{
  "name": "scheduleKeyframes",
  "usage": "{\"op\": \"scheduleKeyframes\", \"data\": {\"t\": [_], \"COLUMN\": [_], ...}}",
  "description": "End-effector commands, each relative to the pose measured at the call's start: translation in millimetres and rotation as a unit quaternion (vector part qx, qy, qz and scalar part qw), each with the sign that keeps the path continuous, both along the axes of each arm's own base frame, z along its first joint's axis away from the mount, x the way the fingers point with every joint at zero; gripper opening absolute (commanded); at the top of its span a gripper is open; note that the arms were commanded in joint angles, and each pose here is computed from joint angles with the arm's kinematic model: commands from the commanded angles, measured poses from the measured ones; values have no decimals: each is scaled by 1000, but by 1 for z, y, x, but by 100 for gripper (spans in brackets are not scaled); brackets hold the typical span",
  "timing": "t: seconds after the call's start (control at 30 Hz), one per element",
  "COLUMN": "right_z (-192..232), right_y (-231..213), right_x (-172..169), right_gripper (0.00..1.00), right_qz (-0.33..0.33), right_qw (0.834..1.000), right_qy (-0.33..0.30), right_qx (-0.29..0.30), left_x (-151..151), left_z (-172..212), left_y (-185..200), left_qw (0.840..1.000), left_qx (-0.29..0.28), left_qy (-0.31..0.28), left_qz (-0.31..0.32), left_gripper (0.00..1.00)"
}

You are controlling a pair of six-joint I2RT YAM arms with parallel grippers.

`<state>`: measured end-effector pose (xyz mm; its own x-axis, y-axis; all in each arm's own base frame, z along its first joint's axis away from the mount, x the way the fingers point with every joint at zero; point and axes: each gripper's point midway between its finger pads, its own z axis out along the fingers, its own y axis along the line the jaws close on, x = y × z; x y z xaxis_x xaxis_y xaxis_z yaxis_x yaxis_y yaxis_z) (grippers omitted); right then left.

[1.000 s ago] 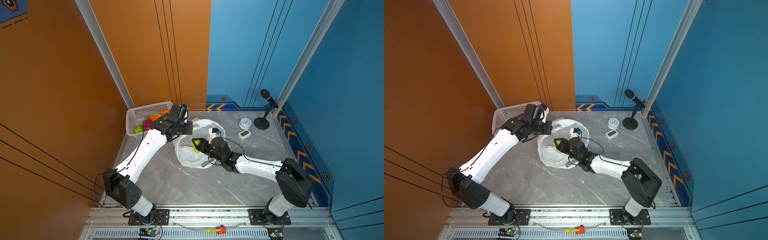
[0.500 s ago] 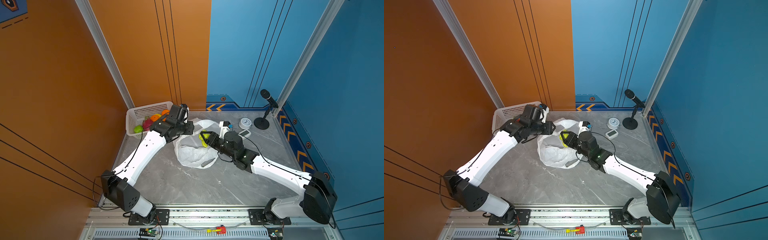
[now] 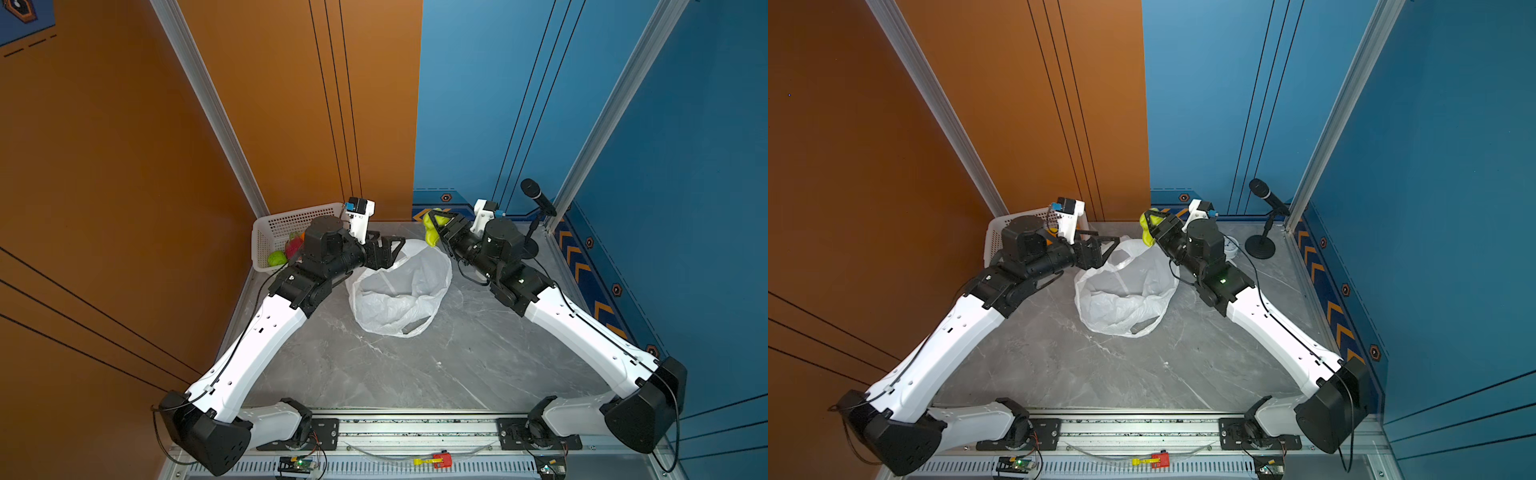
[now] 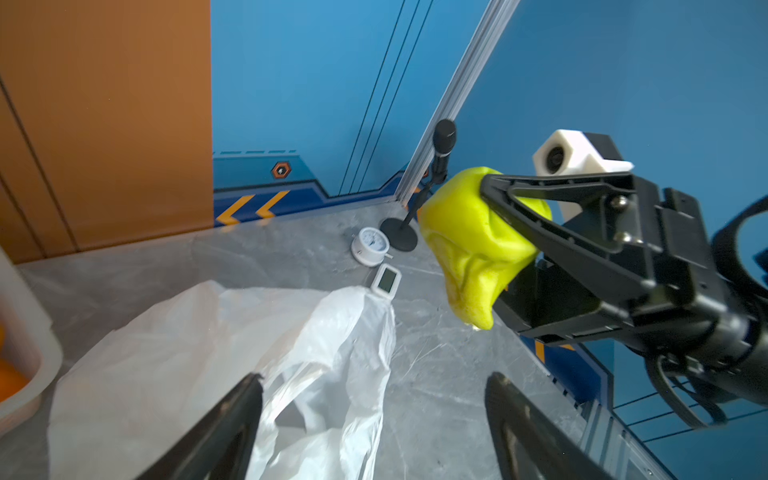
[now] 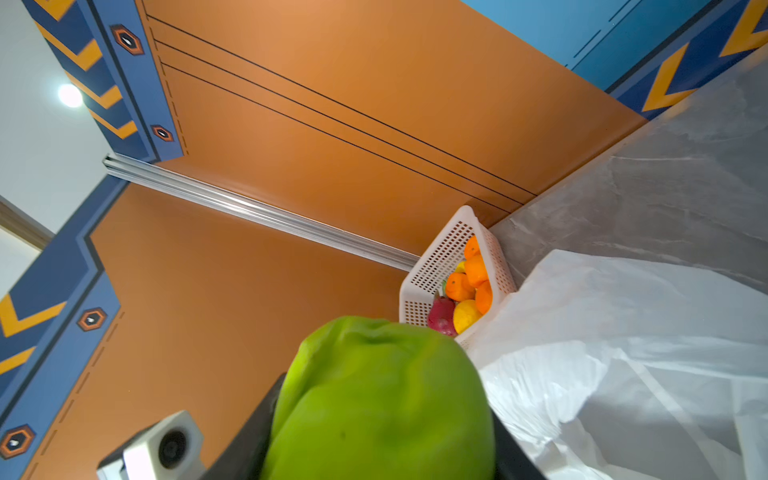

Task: Untie the knot of the plastic bag and take out the fruit
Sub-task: 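Pass the green fruit from the right gripper to the left gripper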

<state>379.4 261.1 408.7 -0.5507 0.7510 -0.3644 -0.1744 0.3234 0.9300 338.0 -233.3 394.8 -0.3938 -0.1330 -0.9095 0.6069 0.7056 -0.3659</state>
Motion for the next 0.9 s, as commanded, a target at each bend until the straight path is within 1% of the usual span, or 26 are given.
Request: {"op": "scheduleKeyframes", "data": {"t": [0.0,0.1,0.13,0.27,0.43,0.57,0.73,0.8,0.87], "right_z": [13,24,27,41,52,56,64,65,65], "right_y": [12,21,25,38,49,52,54,55,55], "right_x": [-1,-2,-4,-7,-16,-21,-25,-27,-29], "right_gripper": [38,37,37,37,37,38,37,38,38], "right_qz": [36,60,69,95,114,119,126,128,129], "right_qw": [999,997,996,993,990,989,987,986,986], "right_qy": [21,24,24,15,5,3,0,2,2], "right_qx": [21,43,49,74,81,88,103,104,104], "left_x": [-8,-5,-3,9,20,23,18,18,22], "left_z": [40,53,59,69,72,67,58,56,56], "left_y": [-12,-17,-20,-31,-39,-47,-60,-61,-61], "left_qw": [994,989,988,986,984,985,982,982,984], "left_qx": [-32,-45,-53,-67,-84,-78,-62,-54,-49], "left_qy": [-96,-126,-133,-135,-134,-127,-129,-130,-131], "left_qz": [-48,-56,-59,-70,-77,-92,-124,-122,-114], "left_gripper": [92,100,98,98,98,98,98,100,95]}}
